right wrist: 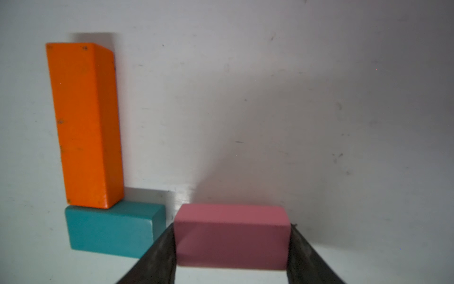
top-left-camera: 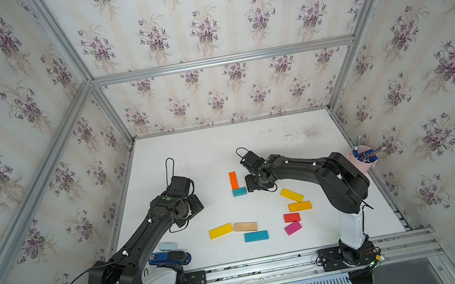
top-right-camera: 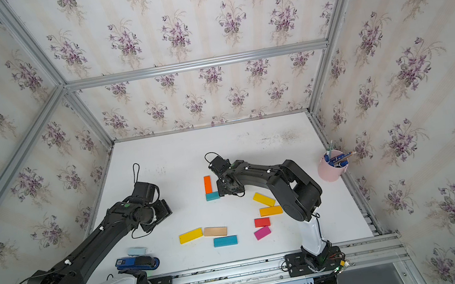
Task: Assemble the letter h with building blocks
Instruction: Assemble the building block at the center of the board.
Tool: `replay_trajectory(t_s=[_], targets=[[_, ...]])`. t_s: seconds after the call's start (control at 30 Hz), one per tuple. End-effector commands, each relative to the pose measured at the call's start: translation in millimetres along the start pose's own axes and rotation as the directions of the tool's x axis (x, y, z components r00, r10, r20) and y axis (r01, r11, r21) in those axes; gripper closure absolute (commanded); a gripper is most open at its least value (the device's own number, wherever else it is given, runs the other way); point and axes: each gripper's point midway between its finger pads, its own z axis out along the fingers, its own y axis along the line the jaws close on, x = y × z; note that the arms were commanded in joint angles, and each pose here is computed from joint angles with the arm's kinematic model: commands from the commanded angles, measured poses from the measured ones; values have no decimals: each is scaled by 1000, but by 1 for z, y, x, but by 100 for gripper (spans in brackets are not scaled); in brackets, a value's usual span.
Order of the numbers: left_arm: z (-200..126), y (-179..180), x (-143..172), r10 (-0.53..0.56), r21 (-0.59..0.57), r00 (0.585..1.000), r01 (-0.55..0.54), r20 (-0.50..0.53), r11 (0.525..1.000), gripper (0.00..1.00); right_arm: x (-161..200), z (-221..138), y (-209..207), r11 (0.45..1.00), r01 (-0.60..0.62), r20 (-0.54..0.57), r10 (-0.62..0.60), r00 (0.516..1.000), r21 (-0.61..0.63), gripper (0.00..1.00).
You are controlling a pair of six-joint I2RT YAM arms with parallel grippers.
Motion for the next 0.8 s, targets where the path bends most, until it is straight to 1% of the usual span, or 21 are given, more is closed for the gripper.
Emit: replay_trajectory(t_s=[0.0,0.07,0.17,0.33,0.43,0.5,0.67,0.77], targets=[[0,-3,-2,4,13,1000,-4,4,1000,27,-5,-5,-7,999,-26,17,26,1000,18,24],[0,-4,-2,5,16,1000,-5,3,1000,27,-9,-10,-12,998,-56,25,56,998,21,22],[0,-4,-3,6,15,1000,-6,3,1000,27,-17,-21,-12,996,-90,46,90,995,-15,20],[0,-5,-2,8,17,1000,-8,1,1000,27,-29,-28,-11,985,-158,59,163,985,-74,21],[1,-5,-2,5,19,1000,-5,-1,1000,27,-32,-22,-30,972,-235,59,236,970,-18,24],[0,-6,-2,7,19,1000,-7,-1,1000,27,-28,-12,-41,961,-276,32,275,961,14,27],[2,-5,-2,15,13,1000,-15,-3,1000,27,-22,1,-38,959,-285,-4,285,959,-1,34],[3,-6,-2,14,13,1000,-14,-9,1000,27,-18,4,-38,958,-288,-19,288,957,8,36]])
